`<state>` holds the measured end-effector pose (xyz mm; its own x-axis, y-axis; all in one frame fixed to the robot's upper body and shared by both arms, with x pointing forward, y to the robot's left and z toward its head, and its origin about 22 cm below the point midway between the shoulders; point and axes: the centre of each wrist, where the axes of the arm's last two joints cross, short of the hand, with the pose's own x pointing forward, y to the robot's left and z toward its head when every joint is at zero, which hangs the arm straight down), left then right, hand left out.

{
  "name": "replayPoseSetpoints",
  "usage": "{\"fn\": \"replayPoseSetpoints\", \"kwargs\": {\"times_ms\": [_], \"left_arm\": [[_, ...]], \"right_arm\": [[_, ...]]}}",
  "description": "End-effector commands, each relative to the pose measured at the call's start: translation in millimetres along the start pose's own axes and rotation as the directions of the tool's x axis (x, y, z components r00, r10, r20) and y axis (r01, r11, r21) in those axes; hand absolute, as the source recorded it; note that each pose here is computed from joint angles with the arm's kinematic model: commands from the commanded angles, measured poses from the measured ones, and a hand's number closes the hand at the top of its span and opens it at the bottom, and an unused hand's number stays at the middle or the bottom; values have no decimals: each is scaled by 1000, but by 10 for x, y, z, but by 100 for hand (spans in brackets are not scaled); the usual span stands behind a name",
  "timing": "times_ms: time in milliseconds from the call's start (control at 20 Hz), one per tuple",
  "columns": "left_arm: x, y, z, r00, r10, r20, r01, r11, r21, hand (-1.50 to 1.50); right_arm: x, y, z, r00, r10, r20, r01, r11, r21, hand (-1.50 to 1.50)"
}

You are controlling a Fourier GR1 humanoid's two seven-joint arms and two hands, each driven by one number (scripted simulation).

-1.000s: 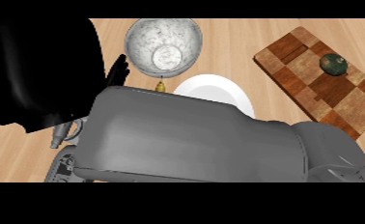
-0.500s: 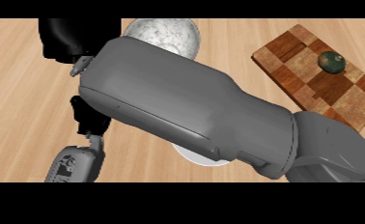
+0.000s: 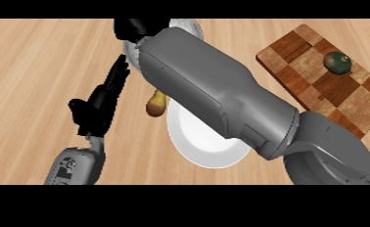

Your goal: Pick the croissant from the plate and place it in the bowl

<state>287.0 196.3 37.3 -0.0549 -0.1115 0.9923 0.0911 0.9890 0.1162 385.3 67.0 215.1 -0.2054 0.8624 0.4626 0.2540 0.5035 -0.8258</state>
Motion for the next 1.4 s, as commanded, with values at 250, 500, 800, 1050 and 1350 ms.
{"fn": "replayPoseSetpoints", "kwargs": {"times_ms": [250, 500, 800, 1050, 1350], "left_arm": [[-29, -19, 46, 1000, 2, 3, -2, 1000, 9, 0], [46, 94, -16, 1000, 0, 22, 0, 1000, 2, 0], [0, -32, 30, 1000, 15, 9, -15, 1000, -10, 0], [-130, 41, 68, 1000, -6, -2, 6, 1000, 24, 0], [7, 121, 33, 1000, -4, -7, 4, 1000, 2, 0]], "right_arm": [[-779, 299, -143, 996, 52, -75, -50, 998, 33, 150], [-965, 312, -179, 982, -85, -168, 117, 976, 186, -150], [-1290, 507, -29, 965, -245, -95, 260, 937, 233, -150], [-1087, 370, -85, 914, -407, 1, 404, 907, 117, -150], [-1075, 230, -228, 850, -525, -33, 526, 851, 9, -150]]}}
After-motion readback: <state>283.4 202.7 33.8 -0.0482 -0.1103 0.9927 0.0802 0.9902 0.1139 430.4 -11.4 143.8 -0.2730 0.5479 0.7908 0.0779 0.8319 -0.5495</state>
